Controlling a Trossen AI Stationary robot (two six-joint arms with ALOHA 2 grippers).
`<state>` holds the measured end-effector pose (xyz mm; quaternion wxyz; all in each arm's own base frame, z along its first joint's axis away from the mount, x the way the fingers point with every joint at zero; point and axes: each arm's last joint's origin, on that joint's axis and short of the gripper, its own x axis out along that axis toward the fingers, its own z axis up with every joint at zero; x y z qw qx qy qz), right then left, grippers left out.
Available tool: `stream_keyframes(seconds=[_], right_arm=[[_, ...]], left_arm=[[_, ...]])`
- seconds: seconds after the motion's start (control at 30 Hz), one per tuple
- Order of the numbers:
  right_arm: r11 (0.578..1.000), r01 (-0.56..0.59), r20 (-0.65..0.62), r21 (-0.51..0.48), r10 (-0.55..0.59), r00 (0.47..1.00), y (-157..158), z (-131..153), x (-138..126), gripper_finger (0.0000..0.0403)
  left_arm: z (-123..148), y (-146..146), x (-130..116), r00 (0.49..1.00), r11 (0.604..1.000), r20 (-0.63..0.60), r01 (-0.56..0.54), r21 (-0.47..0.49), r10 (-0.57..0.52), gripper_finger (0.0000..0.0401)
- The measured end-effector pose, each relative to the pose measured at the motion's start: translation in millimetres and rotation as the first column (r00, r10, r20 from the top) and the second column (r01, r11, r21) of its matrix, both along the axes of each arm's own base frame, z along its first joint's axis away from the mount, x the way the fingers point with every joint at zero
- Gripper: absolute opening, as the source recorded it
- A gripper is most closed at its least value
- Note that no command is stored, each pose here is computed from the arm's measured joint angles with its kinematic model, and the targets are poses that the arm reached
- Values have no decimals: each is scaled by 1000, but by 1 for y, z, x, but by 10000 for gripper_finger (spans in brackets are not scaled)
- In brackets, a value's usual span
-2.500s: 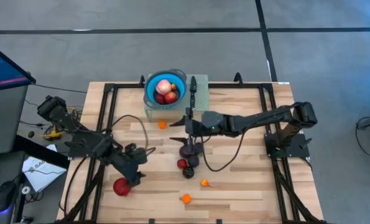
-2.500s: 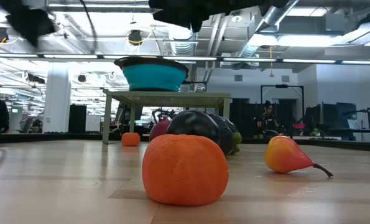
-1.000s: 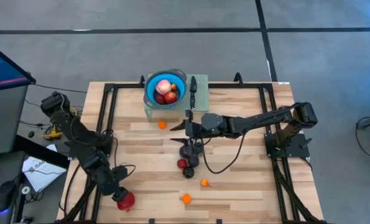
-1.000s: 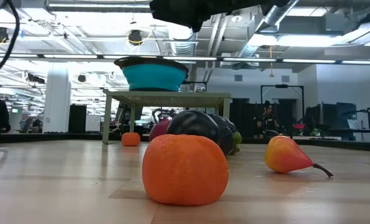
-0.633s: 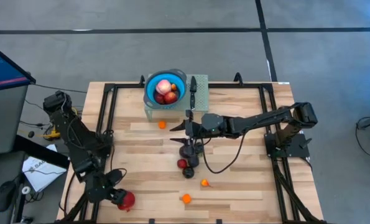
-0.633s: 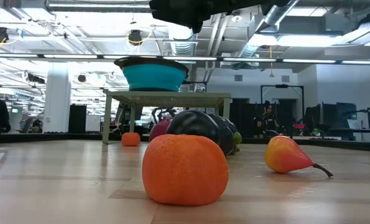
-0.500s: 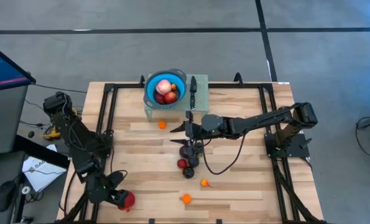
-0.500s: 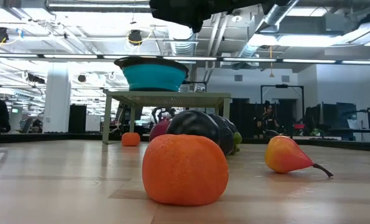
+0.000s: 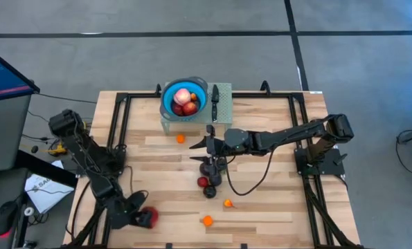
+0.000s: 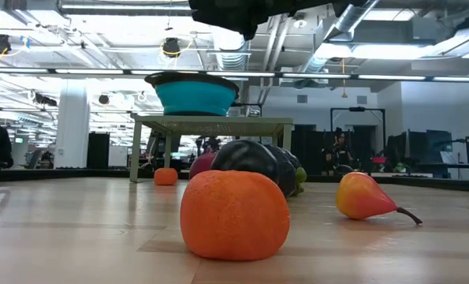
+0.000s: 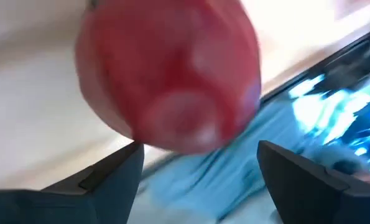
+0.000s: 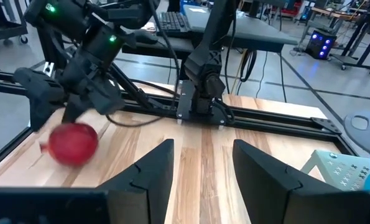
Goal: Pick & Place Fruit
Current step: Put the red pomegranate into the blue strainer bowl
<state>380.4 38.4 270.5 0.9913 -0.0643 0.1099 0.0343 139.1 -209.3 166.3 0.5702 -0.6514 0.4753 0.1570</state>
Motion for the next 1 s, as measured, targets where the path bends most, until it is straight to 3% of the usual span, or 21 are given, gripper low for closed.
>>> stream_keyframes(seconds=[0.2,0.5,0.63,0.73,0.87,1.0], right_arm=[[1000,-1,-2,-3,1,1000,0,0,0,159],[999,-8,-119,-39,3,993,-1,-11,-3,159],[999,-22,-179,-43,14,984,2,-19,-4,159],[995,-101,-246,-15,94,965,9,-37,-1,159],[981,-192,-261,-8,183,948,25,-62,11,165],[976,-218,-317,-6,205,926,39,-86,24,201]], left_arm=[[1,23,28,976,971,203,-123,206,80,305],[2,59,63,953,870,273,-23,492,-129,305],[1,61,65,931,861,238,130,492,-276,305],[1,58,64,914,866,218,217,451,-343,305],[1,56,62,903,871,201,276,406,-380,305],[-1,55,59,897,848,176,297,439,-406,305]])
